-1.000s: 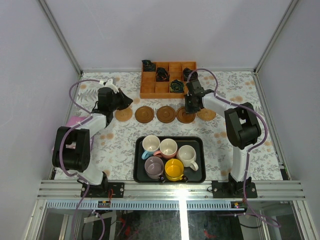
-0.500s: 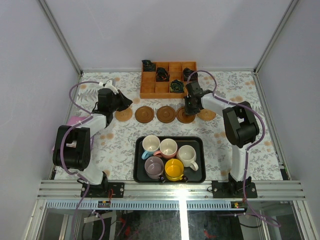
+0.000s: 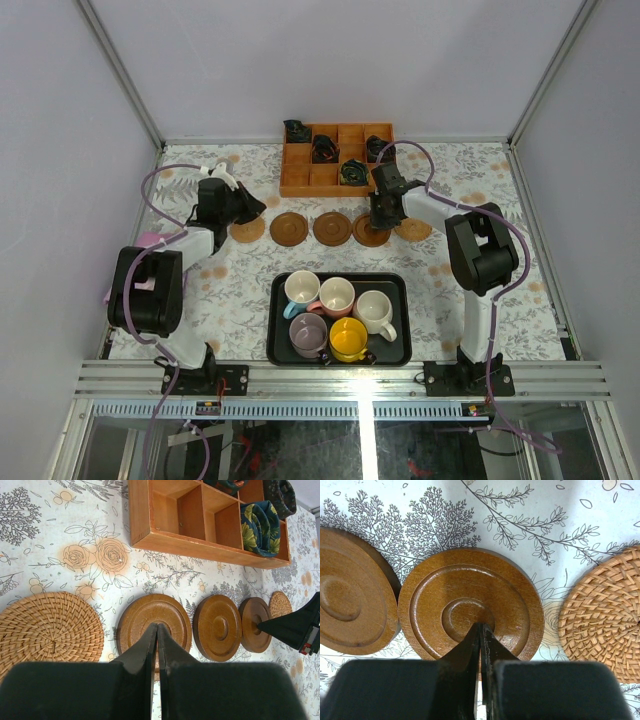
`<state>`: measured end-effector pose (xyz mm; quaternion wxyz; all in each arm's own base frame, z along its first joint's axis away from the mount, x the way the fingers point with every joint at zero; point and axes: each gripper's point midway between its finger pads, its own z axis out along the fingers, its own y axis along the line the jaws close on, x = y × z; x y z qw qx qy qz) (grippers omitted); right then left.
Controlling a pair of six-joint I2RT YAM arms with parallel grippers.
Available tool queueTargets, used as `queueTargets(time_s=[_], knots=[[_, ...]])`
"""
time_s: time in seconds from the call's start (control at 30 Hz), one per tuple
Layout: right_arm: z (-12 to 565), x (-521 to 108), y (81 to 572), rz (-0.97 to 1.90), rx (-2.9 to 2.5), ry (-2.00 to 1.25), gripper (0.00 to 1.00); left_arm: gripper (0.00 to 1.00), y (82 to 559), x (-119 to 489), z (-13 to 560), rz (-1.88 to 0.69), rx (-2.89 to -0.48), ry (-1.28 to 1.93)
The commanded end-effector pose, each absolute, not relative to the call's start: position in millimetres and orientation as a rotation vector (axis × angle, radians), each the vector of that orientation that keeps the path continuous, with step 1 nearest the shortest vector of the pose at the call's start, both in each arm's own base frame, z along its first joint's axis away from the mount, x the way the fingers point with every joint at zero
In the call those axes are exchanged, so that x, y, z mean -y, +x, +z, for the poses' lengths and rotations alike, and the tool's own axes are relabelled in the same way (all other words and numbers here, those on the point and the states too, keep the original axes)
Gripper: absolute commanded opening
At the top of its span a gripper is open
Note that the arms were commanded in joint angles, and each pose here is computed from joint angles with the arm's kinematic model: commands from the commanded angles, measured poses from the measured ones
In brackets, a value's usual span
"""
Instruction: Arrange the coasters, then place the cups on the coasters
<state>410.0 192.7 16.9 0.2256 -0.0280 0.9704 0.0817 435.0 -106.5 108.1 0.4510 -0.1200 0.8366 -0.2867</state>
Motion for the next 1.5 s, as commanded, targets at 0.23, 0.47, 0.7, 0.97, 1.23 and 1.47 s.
queueTargets(time_s=[0.23,0.47,0.7,0.97,1.23,1.47], knots=[[32.6,-179.2,411.4,0.120,-2.628,-0.015,0.00,0.00,443.5,108.6,111.9,-0.736,-2.033,-0.260],[34.2,-181.0,412.0,0.130,-2.624,-0.018,0.00,0.00,442.9,109.1,109.8,-0.740,-2.036,-0.255],[48.1,-190.3,418.1,0.192,-2.596,-0.040,0.00,0.00,442.7,107.8,111.2,-0.727,-2.034,-0.250],[95.1,-209.1,428.7,0.334,-2.488,-0.082,0.00,0.00,445.4,104.2,122.5,-0.716,-2.006,-0.242],[145.2,-211.1,435.8,0.377,-2.365,-0.075,0.03,0.00,446.7,101.5,140.1,-0.698,-1.976,-0.215],[161.4,-196.3,421.3,0.341,-2.327,-0.053,0.32,0.17,427.7,101.9,153.6,-0.683,-1.986,-0.157]])
